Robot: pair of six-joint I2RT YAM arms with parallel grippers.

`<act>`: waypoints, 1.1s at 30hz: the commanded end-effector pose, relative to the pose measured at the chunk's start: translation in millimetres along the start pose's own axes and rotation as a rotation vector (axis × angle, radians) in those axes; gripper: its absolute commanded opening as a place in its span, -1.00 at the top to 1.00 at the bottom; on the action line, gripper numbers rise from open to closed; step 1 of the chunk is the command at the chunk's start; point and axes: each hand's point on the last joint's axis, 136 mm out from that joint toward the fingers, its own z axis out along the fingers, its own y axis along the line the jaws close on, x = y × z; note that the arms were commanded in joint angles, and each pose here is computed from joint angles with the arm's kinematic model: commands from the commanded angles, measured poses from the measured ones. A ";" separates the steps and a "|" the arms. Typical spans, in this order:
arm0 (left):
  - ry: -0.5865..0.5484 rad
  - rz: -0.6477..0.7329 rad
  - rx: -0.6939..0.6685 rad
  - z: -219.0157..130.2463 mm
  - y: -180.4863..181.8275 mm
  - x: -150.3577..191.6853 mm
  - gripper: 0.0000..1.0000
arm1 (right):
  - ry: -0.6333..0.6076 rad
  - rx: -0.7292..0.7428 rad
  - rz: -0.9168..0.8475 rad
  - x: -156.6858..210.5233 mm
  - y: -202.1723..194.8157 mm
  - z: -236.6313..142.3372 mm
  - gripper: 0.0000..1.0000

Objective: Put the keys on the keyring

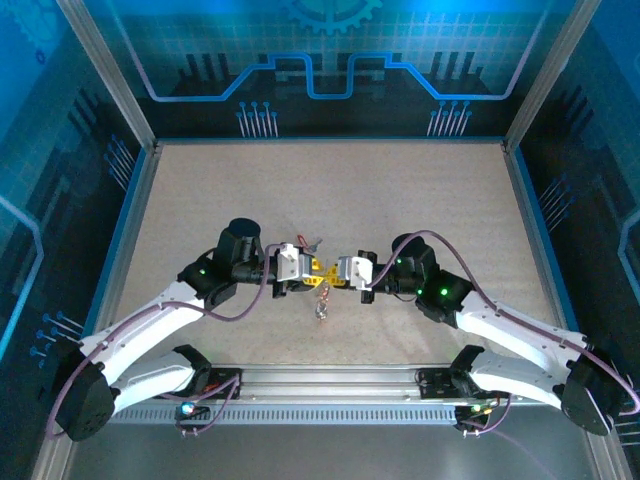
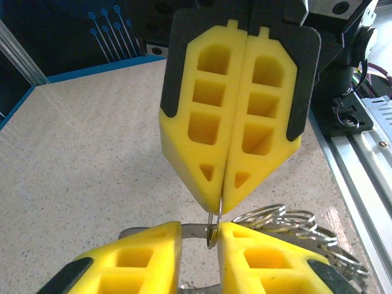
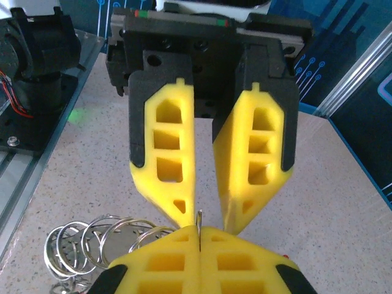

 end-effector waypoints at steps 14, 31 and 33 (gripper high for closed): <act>0.037 0.082 -0.014 -7.1 -4.0 -1.4 1.00 | 0.052 0.009 -0.012 8.8 4.2 -1.8 0.33; 0.106 0.164 0.001 -8.3 -14.0 5.8 1.00 | 0.116 -0.028 -0.040 18.6 13.6 9.8 0.28; 0.108 0.164 0.004 -8.1 -14.4 6.3 1.00 | 0.106 -0.026 -0.044 16.5 13.9 11.1 0.28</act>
